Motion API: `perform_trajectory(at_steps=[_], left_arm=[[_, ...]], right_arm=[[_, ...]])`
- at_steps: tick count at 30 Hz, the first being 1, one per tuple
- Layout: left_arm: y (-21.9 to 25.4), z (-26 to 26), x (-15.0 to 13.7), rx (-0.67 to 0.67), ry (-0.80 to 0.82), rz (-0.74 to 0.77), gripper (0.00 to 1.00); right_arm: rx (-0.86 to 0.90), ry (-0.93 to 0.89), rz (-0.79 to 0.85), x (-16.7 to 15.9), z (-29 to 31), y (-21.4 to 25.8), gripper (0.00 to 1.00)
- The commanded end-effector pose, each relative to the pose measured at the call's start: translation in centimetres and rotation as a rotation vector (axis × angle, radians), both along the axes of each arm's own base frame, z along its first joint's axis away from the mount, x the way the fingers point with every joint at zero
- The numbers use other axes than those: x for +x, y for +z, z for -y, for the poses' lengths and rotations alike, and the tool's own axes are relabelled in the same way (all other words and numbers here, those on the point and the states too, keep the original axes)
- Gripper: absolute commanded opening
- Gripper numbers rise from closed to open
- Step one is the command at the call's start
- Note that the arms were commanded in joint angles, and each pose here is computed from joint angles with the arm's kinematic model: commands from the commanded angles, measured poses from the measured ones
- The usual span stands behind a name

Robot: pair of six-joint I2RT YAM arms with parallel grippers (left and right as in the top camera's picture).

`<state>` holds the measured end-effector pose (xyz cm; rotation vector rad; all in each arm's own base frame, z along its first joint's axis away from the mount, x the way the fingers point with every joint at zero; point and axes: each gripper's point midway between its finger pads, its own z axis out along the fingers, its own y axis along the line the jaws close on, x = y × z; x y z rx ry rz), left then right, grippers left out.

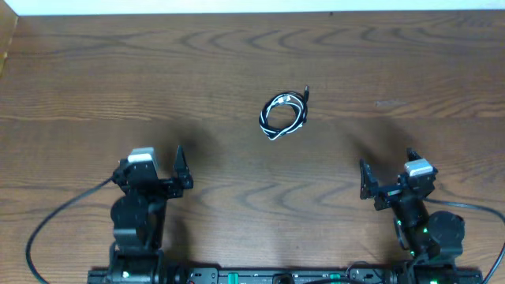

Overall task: Untangle cables
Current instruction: 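Reach the left gripper to the cable bundle and grasp it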

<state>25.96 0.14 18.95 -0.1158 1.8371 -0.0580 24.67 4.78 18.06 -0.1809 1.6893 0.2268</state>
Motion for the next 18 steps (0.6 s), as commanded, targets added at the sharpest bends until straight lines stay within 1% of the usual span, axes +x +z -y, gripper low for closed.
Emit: perform_trajectory(at_steps=[1,6,13,18], left_arm=[[2.6,1.6,1.2,-0.043,-0.082,-0.048,0.98],[5.1,4.2,2.9,-0.099,-0.219,-0.194,0.98],[7.3,6.3,5.3,-0.162,-0.313,-0.376,0.98],[7.9,8.4,6.9,-0.165,-0.368,-0.507,0.98]], right_arm=[[0.028,0.088,-0.003,0.5,-1.6,3.7,0.99],[0.034,0.134,-0.073,2.2,-2.5,7.3,0.99],[0.038,0.142,-0.246,4.3,-2.8,10.1,0.99],[0.040,0.142,-0.357,5.4,-2.9,11.3,0.99]])
